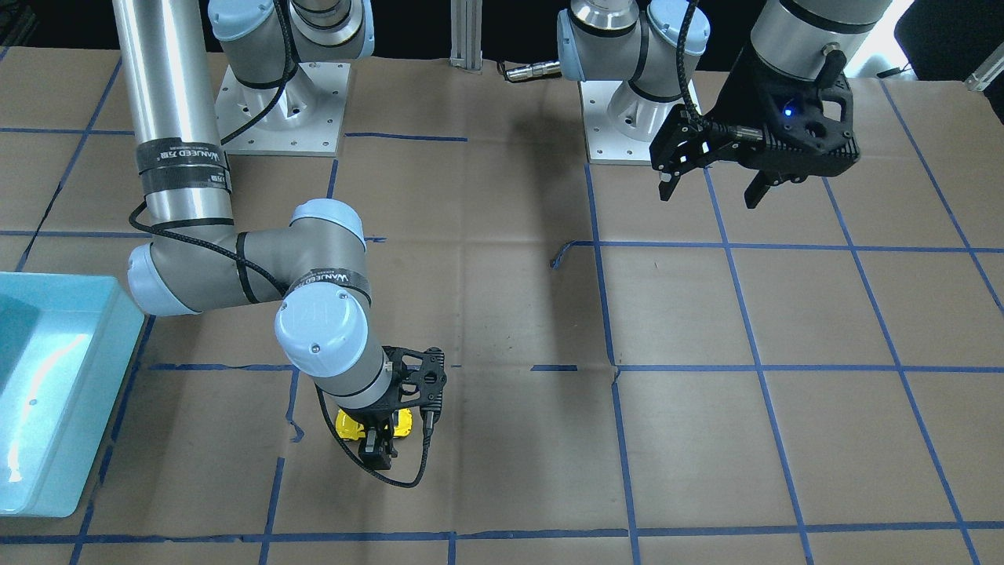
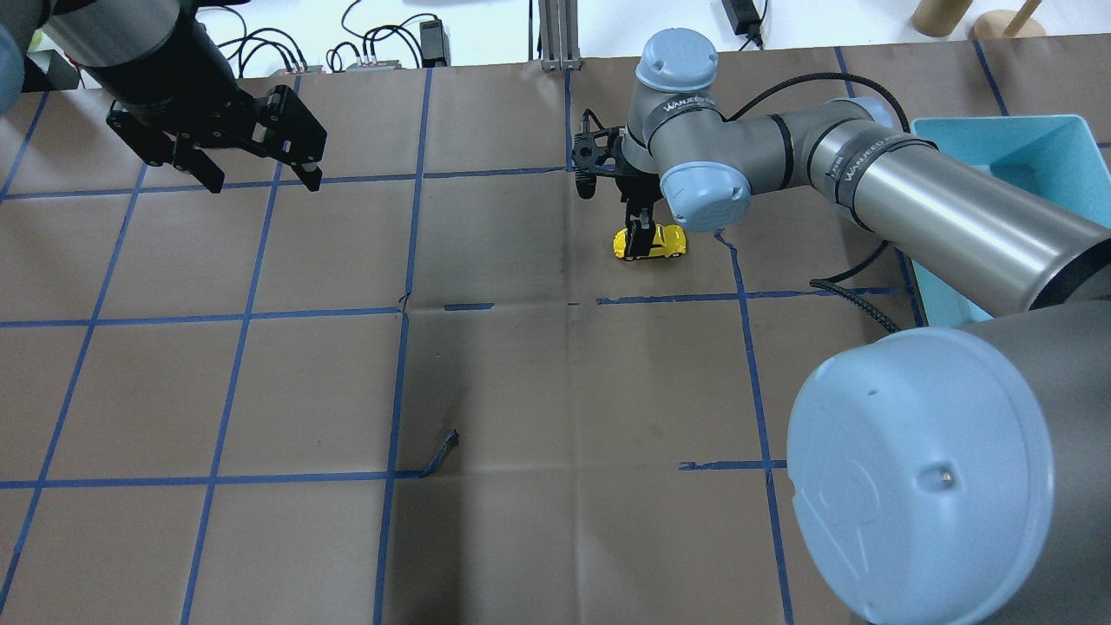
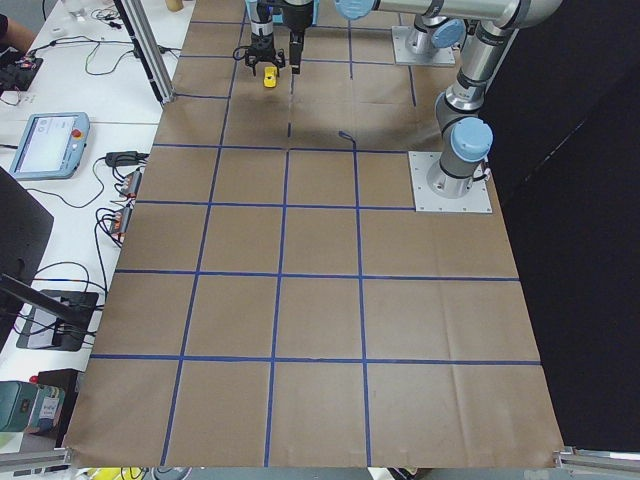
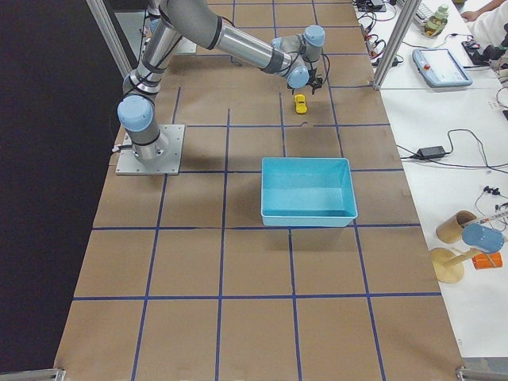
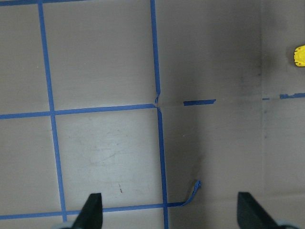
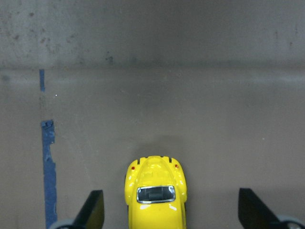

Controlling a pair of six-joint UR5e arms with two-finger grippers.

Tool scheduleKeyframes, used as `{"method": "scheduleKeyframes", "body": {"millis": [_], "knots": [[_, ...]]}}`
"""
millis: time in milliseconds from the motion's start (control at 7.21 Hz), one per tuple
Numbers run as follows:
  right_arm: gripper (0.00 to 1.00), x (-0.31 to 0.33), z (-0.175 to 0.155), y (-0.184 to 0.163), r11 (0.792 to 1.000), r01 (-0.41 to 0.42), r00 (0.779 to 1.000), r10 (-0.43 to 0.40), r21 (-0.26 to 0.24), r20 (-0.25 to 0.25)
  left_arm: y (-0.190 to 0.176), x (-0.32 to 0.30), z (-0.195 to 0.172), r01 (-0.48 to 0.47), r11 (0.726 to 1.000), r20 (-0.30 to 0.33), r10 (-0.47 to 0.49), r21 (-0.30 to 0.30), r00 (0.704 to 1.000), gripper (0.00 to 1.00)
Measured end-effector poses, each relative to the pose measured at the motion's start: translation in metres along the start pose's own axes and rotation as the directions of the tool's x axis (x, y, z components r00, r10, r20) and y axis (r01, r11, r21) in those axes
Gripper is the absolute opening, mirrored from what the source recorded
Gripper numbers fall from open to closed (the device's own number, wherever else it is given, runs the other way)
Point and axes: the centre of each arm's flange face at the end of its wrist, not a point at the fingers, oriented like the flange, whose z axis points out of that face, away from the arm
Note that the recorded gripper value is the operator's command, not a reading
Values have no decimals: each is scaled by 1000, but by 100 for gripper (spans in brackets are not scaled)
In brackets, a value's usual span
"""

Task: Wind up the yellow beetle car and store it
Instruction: 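Lower the right gripper and close it on the yellow car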

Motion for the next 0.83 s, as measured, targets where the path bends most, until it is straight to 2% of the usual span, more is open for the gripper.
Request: {"method": "scheduleKeyframes", "body": {"millis": [694, 832], "knots": [[98, -3, 2, 11, 999, -4, 1000, 5, -38, 20, 0, 0, 0, 0, 1000, -1, 0, -1, 1000, 99], [86, -4, 6, 12, 999, -3, 1000, 5, -42, 25, 0, 0, 0, 0, 1000, -1, 0, 0, 1000, 99]]}}
